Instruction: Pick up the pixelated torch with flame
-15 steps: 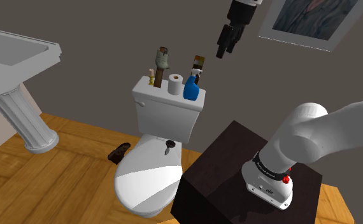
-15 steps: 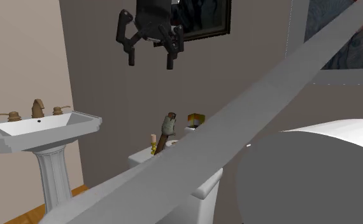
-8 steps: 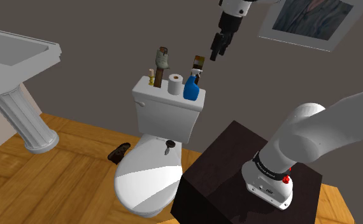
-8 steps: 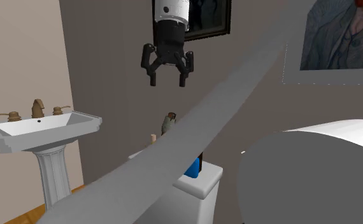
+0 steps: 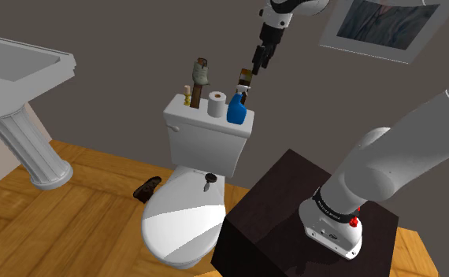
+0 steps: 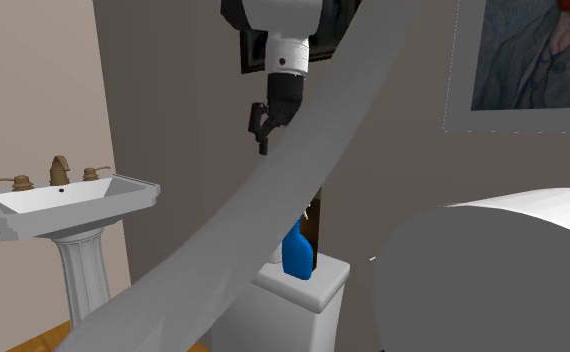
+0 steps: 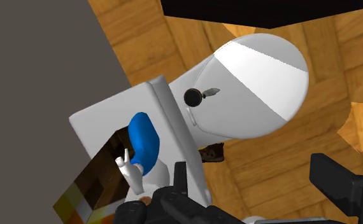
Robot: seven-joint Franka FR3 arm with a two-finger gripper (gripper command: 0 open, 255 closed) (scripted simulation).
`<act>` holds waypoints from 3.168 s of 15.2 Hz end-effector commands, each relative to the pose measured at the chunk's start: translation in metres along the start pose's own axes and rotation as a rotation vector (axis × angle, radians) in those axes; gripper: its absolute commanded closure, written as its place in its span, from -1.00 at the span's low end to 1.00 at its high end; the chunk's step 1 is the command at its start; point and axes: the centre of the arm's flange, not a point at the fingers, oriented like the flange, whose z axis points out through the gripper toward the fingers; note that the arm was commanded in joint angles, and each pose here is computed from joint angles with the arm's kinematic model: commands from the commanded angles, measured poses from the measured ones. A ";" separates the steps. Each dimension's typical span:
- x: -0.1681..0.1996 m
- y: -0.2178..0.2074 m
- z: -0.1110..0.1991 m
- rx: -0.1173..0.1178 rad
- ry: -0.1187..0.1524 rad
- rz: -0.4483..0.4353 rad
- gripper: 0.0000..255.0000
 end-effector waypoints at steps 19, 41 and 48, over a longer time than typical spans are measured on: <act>0.132 0.172 0.106 -0.028 -0.006 -0.095 -1.00; 0.131 0.172 0.120 -0.028 -0.006 -0.095 1.00; 0.133 0.171 0.083 -0.028 -0.006 -0.095 1.00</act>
